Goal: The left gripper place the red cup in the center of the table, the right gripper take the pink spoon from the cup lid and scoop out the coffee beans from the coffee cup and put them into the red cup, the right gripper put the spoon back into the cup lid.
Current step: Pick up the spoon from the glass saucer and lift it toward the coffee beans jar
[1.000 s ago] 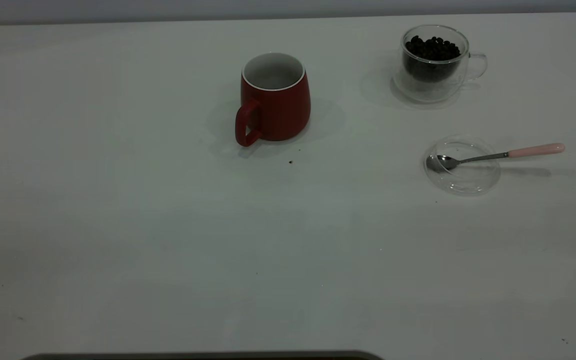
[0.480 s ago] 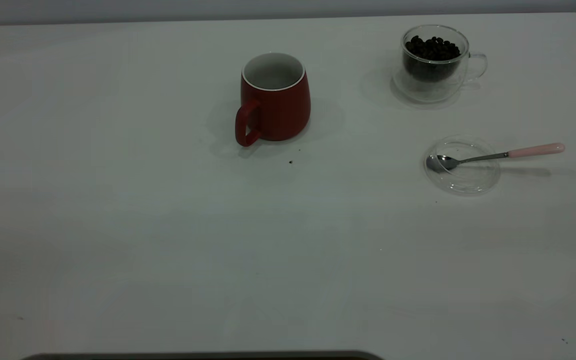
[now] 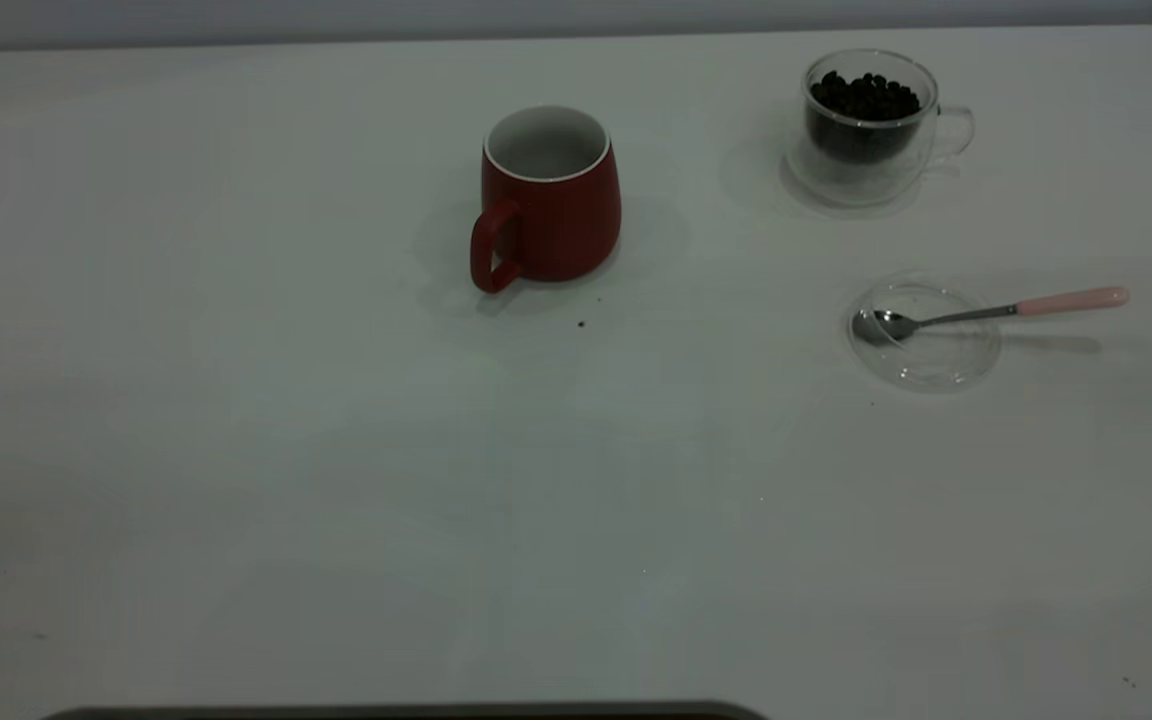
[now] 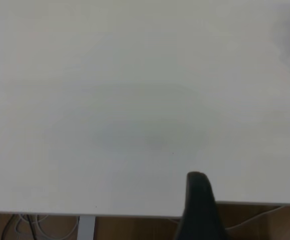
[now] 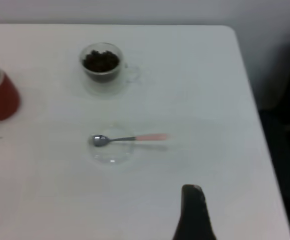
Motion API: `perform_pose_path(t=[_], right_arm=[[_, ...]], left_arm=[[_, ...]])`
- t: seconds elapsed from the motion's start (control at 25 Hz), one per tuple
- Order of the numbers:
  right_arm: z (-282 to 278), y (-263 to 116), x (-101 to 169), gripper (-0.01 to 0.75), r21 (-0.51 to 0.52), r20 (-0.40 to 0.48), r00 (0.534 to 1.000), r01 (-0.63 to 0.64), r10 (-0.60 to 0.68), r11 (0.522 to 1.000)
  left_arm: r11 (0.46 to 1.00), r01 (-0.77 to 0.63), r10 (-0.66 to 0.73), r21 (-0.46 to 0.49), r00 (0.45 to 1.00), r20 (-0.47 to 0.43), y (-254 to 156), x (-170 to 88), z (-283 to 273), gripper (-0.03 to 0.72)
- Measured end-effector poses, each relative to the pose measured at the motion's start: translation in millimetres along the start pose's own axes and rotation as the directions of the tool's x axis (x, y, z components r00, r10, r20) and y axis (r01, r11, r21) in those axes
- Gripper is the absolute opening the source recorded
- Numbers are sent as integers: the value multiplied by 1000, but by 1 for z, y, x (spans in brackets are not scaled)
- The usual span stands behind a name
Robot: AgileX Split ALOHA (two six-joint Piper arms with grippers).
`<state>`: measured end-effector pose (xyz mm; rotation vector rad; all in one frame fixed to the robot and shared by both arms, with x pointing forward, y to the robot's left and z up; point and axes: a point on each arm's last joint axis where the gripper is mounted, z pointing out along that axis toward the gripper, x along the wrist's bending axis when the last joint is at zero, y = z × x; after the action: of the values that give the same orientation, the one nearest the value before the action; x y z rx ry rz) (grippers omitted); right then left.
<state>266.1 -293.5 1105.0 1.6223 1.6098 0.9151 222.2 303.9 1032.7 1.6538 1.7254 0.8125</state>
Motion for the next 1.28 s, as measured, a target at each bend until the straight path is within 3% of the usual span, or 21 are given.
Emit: perform_pose_path(t=[0.28,0.52,0.72,1.08,1.28], right_arm=[[74,70,2,591,244,-106,994,6,20,970],[163,89,5,591,395,-210,972,-10,101,919],[216,79,5,591,517,-225,949,-75,220,853],[288,43,-32,591,658,-239,872,-179,428,732],[319,18,-37,591,720,-200,845,-216,496,659]], left_arm=[[1000,0,0,0,1000,0,0,0,0,588],[1000,-4,4,0,1000,0,0,0,0,588],[1000,-4,4,0,1000,0,0,0,0,588],[1000,-4,4,0,1000,0,0,0,0,588],[1000,-4,4,0,1000,0,0,0,0,588]])
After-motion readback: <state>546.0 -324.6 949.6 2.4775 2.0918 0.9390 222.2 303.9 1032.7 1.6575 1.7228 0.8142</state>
